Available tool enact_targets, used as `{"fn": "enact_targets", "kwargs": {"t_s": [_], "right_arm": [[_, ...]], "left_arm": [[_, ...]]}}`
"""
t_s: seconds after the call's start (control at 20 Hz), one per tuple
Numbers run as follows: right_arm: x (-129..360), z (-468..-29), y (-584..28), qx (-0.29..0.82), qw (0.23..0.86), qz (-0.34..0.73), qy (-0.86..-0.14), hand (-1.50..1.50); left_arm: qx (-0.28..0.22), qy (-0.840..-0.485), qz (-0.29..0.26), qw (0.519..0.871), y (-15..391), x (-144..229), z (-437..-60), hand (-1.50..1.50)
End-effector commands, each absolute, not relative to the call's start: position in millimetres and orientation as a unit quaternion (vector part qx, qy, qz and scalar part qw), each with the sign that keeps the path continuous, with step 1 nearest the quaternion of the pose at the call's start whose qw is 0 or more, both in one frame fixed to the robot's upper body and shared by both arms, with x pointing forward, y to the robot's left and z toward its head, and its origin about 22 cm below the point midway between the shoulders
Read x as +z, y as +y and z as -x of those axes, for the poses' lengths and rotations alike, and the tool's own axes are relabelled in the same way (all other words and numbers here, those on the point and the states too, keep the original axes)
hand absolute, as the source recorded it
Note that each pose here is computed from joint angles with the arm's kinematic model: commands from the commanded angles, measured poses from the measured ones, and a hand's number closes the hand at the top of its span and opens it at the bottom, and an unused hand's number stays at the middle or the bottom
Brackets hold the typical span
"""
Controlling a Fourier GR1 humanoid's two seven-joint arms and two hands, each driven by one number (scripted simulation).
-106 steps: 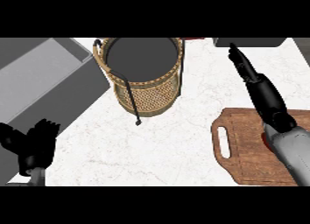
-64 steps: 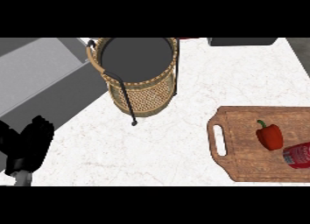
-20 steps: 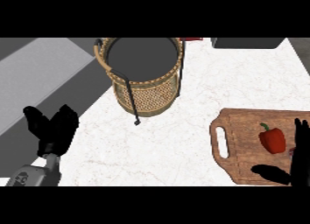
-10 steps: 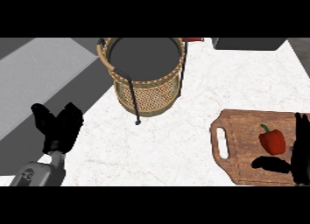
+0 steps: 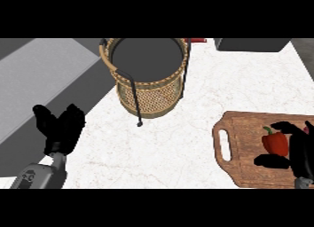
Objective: Pick the bell pepper from the cutting board and place it in the tiered basket
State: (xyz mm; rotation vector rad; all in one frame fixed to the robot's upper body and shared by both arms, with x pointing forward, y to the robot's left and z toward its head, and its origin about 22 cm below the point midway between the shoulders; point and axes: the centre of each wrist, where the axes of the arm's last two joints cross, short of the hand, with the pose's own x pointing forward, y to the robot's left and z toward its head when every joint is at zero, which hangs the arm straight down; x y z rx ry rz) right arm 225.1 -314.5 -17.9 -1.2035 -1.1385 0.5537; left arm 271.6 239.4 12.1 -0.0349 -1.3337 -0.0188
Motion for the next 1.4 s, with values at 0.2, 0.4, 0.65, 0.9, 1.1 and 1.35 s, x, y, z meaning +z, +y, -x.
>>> {"fn": "enact_targets", "kwargs": {"t_s": [0.2, 0.4, 0.65, 0.9, 1.1, 1.35], "right_arm": [[-44, -223, -319, 0.242, 0.636, 0.537, -0.499, 1.5], [-39, -231, -309, 0.214, 0.619, 0.538, -0.53, 1.5], [-15, -250, -284, 0.483, 0.579, 0.389, -0.529, 1.5], [28, -271, -270, 0.516, 0.563, 0.295, -0.574, 1.5], [92, -269, -286, 0.47, 0.578, 0.254, -0.617, 1.5], [163, -267, -269, 0.405, 0.548, 0.243, -0.69, 1.5]], "left_arm": [[-0.065, -0.633, 0.05, 0.77, 225, 29, -284, 0.0], [-0.063, -0.64, 0.052, 0.764, 231, 27, -281, 0.0], [-0.07, -0.645, 0.061, 0.759, 205, 36, -287, 0.0], [-0.071, -0.638, 0.048, 0.765, 225, 28, -291, 0.0], [-0.057, -0.638, 0.038, 0.767, 224, 26, -277, 0.0], [-0.055, -0.64, 0.048, 0.765, 229, 21, -277, 0.0]]}}
